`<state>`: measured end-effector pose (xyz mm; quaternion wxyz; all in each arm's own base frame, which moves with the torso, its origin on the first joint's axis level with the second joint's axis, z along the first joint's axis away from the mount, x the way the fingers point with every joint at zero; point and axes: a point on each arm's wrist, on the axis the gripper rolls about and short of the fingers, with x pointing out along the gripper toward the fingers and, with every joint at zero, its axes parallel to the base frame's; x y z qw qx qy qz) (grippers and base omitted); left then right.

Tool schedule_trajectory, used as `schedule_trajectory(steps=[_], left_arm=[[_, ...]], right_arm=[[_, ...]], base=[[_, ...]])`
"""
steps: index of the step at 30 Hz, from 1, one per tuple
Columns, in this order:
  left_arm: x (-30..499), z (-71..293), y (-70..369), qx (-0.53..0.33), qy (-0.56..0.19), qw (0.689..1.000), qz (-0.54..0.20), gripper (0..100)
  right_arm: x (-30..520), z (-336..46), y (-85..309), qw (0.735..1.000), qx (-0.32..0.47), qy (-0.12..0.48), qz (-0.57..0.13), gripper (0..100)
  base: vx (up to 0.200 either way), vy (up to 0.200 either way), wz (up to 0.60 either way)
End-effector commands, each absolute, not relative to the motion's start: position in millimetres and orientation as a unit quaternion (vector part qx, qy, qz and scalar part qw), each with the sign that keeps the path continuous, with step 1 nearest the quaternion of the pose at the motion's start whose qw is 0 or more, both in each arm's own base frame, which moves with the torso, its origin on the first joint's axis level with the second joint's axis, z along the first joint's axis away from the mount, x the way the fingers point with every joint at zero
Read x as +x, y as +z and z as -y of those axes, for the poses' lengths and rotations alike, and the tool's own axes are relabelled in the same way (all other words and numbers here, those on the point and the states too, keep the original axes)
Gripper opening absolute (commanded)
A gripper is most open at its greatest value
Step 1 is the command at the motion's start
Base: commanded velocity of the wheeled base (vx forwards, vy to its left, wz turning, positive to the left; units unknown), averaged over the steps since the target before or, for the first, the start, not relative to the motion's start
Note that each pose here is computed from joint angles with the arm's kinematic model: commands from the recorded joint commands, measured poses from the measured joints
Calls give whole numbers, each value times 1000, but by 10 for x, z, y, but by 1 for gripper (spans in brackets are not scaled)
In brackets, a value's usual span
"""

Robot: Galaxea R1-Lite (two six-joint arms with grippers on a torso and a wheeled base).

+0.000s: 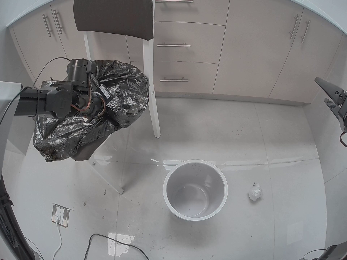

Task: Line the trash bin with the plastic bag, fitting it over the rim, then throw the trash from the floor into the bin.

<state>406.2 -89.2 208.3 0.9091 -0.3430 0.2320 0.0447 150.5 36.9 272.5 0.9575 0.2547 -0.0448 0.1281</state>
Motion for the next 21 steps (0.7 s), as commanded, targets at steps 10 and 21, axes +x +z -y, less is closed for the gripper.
schedule_trajectory(steps=[10, 21], left_arm=[[2755, 766, 2539, -357, -57, 900, -245, 0], [1601, 755, 2510, -295, -422, 805, -294, 0]], right_arm=[[1562, -450, 2591, 959, 247, 141, 12, 100], [1705, -836, 1973, 954, 156, 224, -125, 100]], base=[[0, 0, 0], [0, 0, 0]])
